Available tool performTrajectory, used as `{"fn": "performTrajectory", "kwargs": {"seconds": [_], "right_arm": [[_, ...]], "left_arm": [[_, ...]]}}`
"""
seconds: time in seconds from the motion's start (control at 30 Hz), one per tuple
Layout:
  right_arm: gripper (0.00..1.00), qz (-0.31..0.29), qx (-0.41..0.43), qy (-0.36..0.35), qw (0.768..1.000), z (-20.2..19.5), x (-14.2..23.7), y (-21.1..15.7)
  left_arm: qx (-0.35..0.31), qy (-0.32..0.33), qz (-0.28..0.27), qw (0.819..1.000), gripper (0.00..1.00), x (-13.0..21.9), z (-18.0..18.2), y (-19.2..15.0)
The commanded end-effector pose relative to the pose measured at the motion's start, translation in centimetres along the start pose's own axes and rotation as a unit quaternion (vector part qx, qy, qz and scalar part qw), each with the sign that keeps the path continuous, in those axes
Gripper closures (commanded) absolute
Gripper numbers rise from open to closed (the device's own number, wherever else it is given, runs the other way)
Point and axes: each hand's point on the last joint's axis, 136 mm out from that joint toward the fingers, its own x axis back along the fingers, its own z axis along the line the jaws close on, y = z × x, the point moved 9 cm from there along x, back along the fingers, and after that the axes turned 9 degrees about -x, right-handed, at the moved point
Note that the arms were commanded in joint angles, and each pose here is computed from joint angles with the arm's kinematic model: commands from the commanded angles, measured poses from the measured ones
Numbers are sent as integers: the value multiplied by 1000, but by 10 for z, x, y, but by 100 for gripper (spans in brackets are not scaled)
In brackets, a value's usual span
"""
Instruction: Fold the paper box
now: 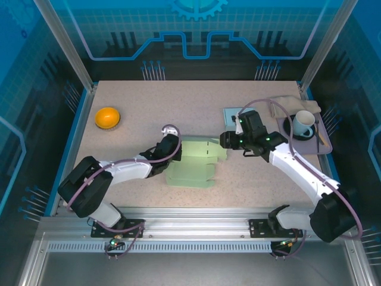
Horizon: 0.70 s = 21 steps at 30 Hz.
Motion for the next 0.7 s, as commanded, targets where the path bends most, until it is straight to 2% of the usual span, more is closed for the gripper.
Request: {"fn": "performTrajectory", "kwargs": {"seconds": [0.0, 0.13, 0.33, 0.67], "right_arm": [[46, 14, -84, 45, 995, 20, -9, 7], [44, 33, -104, 74, 991, 30, -26, 12], [43, 33, -108, 76, 991, 41, -41, 20], [41, 66, -148, 76, 984, 49, -64, 5]], "left_arm": [[25, 13, -41, 999, 94, 8, 3, 7], [25, 14, -61, 998, 94, 12, 1, 8], [21, 17, -71, 997, 94, 12, -3, 10], [43, 26, -80, 996, 95, 15, -2, 17]]}}
